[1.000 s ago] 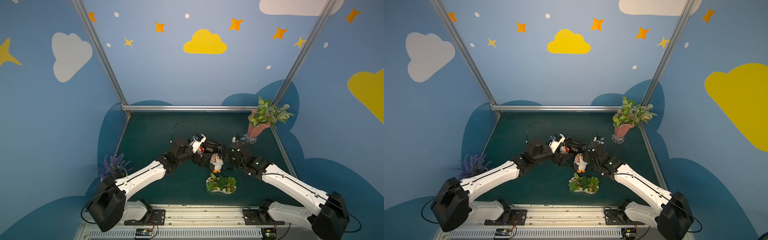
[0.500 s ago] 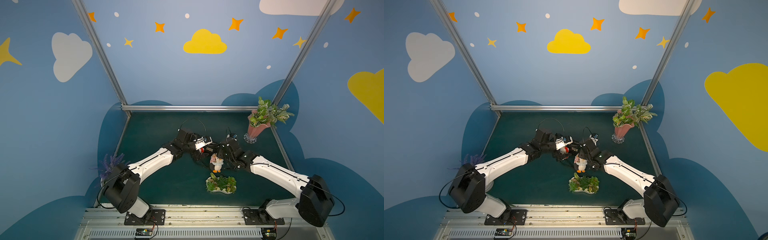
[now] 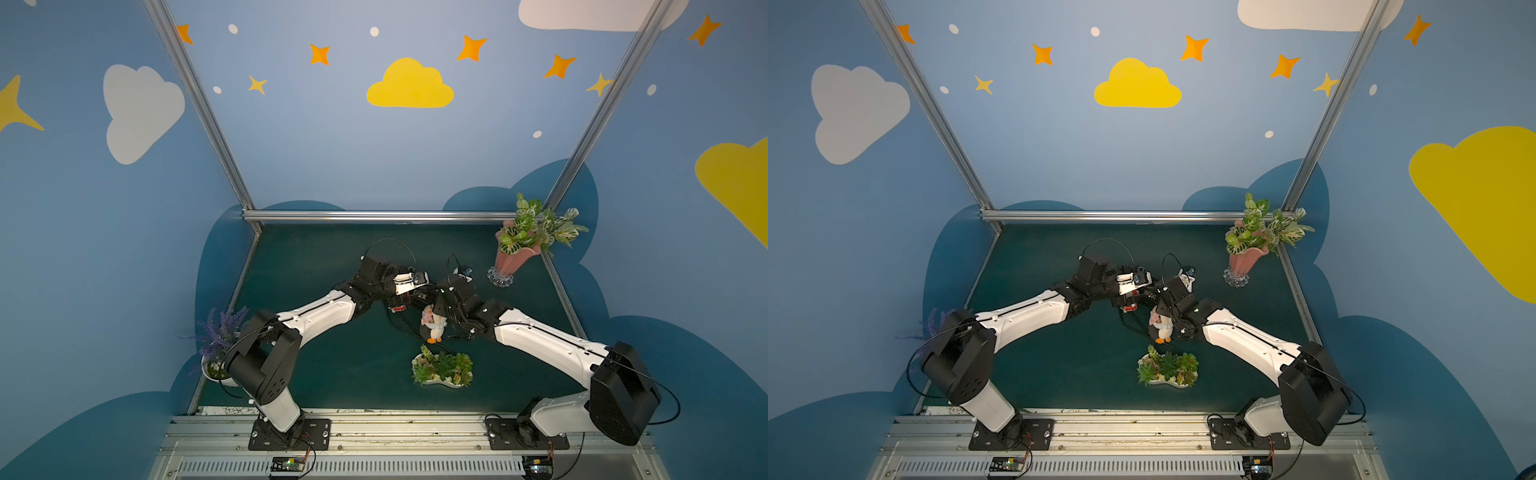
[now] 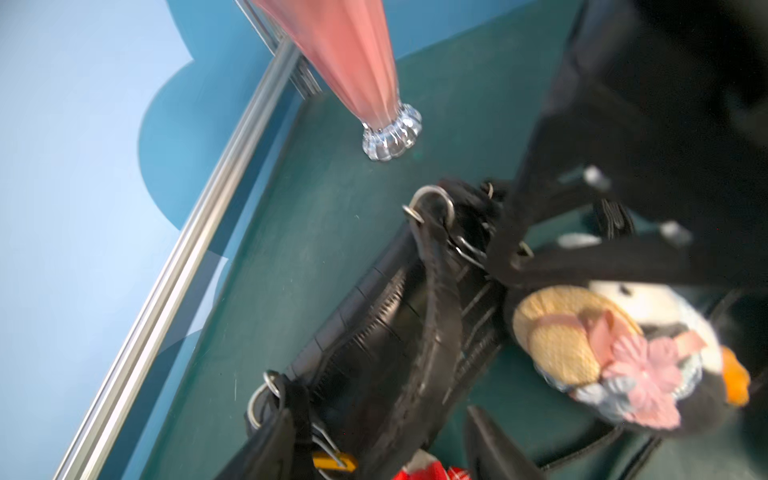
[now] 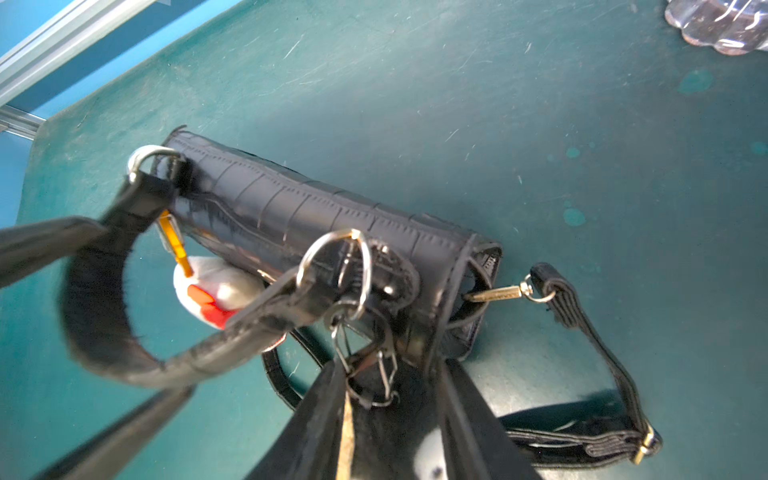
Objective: Remove the decoration from the bag
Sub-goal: Move the bag to the center of the board.
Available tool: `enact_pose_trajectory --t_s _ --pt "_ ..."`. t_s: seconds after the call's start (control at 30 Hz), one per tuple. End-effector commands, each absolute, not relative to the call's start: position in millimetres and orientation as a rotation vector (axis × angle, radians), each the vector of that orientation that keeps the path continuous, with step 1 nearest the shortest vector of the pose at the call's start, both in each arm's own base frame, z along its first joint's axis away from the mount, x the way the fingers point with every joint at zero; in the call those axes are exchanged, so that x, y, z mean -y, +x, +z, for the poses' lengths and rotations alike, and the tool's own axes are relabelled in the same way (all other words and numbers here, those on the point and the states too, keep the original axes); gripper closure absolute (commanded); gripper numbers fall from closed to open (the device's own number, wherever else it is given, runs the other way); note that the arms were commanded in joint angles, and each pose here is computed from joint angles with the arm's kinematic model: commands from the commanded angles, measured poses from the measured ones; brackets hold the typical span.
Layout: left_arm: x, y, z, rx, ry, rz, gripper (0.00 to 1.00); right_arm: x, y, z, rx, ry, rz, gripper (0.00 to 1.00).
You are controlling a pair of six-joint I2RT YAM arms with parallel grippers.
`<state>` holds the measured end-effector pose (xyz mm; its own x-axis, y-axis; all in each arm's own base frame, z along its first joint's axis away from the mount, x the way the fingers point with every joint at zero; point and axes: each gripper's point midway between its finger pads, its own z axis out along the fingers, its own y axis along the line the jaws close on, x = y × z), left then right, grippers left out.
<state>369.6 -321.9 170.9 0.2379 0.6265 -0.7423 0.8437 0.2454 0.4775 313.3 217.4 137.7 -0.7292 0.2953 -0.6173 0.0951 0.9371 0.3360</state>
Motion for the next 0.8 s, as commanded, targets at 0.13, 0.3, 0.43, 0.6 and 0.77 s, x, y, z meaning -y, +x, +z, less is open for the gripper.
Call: enact_pose_trajectory --t_s 0.13,0.3,0.43,0.6,0.77 --pt "331.1 386.5 176.2 -1.340 1.479 -0.124 0.26 -209.8 323.8 143.7 -2.345 0.310 0.384 0.59" --pt "333.3 390.7 164.9 -1.322 1.553 -0.073 0.22 -206.2 325.0 143.6 -2.341 0.325 0.405 0.59" --pt "337.6 394.1 159.9 -1.320 1.592 -0.074 0.32 -205.8 326.0 142.1 -2.348 0.327 0.421 0.59" --pt "338.6 390.2 170.0 -1.321 1.550 -0.104 0.69 -205.1 327.0 143.8 -2.329 0.324 0.463 0.60" --pt "331.2 372.7 183.7 -1.410 1.521 -0.159 0.89 -210.2 331.8 145.4 -2.334 0.204 0.525 0.58"
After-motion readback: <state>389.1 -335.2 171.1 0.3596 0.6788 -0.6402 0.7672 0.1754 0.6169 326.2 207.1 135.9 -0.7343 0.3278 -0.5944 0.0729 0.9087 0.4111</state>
